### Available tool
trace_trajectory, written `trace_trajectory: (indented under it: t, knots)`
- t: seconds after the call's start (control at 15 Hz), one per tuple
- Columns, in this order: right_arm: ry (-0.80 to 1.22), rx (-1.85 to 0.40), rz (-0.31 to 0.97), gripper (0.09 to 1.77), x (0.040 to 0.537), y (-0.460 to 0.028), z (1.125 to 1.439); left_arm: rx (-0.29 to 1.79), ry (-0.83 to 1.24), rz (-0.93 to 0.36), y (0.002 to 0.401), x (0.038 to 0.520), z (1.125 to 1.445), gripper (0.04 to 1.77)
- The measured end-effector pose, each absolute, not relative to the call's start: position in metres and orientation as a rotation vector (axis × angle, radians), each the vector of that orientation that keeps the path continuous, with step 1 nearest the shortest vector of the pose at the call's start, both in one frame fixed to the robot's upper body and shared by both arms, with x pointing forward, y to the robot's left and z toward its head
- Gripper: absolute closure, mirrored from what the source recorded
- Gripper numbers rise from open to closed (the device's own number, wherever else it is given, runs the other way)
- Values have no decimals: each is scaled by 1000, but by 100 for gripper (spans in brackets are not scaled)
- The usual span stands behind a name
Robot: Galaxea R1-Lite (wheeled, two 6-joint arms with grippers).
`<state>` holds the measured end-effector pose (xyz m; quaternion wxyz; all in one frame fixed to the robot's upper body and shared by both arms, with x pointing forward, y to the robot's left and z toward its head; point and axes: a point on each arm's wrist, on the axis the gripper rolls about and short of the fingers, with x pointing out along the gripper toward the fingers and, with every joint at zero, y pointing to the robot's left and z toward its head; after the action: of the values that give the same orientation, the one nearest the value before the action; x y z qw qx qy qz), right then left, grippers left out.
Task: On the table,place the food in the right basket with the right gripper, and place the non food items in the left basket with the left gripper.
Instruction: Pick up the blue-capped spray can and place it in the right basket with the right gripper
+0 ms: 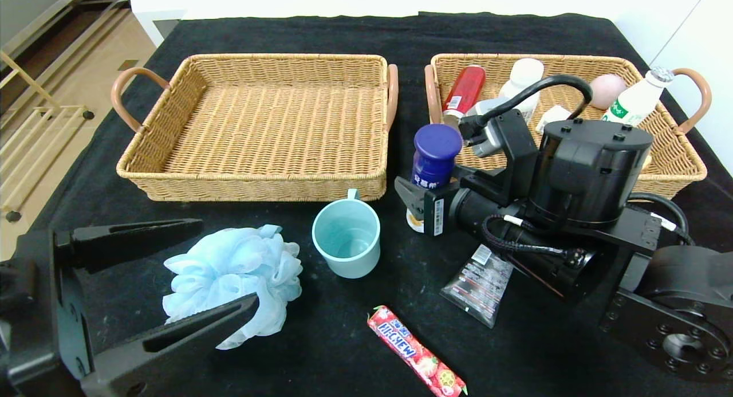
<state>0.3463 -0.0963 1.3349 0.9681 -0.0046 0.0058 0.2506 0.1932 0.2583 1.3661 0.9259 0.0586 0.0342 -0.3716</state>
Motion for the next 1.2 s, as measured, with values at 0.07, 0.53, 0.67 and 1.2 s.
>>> trace_trajectory:
  t: [0.07, 0.53, 0.67, 1.2]
  knots:
    - [10, -9, 506, 64, 346, -96, 1335, 120, 70, -762, 258, 193, 1366, 9]
    - [15, -12, 509, 102, 346, -97, 1333, 120, 71, -762, 258, 193, 1366, 9]
    - [16, -14, 509, 102, 346, -97, 1333, 120, 70, -763, 258, 193, 1366, 9]
    - [21, -20, 510, 102, 346, -98, 1333, 124, 69, -761, 258, 193, 1366, 9]
